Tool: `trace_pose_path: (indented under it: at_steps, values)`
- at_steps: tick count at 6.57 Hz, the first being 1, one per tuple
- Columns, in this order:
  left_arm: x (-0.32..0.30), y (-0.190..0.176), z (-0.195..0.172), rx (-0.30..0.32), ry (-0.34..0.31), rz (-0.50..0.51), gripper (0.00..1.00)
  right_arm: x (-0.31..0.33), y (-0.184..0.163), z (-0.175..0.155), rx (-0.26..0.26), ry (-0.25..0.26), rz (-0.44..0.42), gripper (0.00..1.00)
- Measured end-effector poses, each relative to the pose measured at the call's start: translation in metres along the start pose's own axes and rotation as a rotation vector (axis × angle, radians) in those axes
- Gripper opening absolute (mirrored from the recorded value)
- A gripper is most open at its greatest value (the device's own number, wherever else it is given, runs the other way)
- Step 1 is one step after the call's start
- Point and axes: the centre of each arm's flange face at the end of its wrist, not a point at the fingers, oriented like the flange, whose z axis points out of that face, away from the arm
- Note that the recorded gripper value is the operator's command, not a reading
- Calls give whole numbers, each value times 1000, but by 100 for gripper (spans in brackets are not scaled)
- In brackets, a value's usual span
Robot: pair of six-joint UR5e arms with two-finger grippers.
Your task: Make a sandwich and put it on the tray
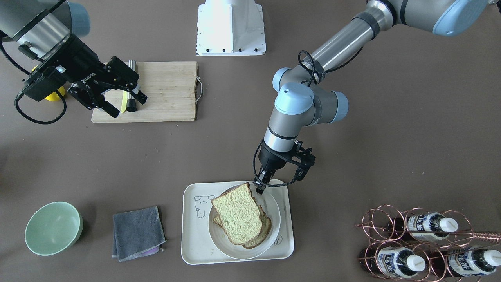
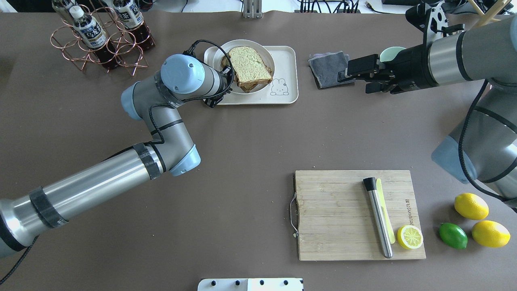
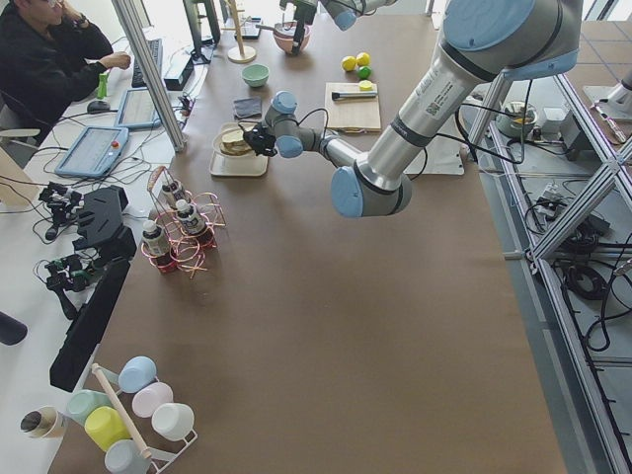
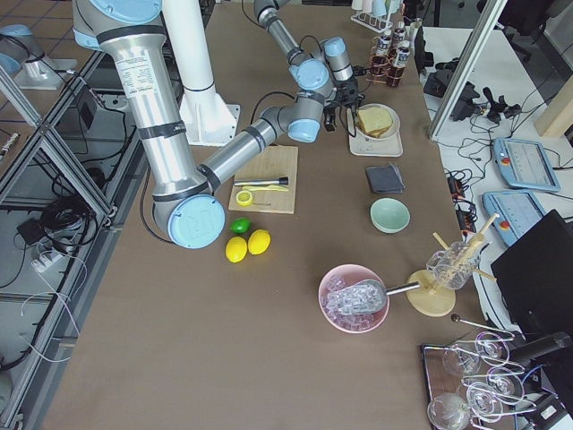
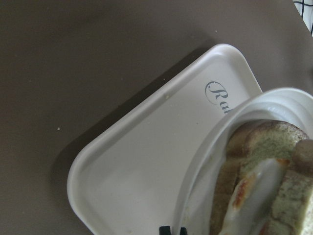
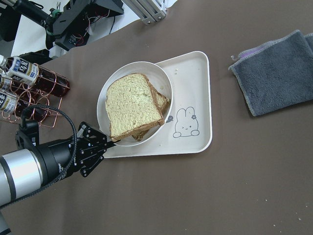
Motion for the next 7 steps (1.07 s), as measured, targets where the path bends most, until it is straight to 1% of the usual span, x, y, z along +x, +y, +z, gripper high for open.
trace_pose_path:
  at_steps: [1, 2, 4, 5, 7]
  values:
    - [-2, 3, 4, -1, -6, 5, 95, -1, -1, 1, 4, 1, 1, 100]
    - [-3, 5, 5, -3, -8, 11, 98, -2, -1, 1, 6, 0, 4, 100]
    - [3, 5, -5, -20, 4, 41, 98, -5, -2, 1, 8, -5, 12, 100]
    - [1, -7, -18, -43, 5, 65, 98, -6, -2, 1, 8, -7, 16, 100]
    - [-13, -36, -53, -101, -34, 72, 98, -8, -1, -1, 8, -11, 17, 100]
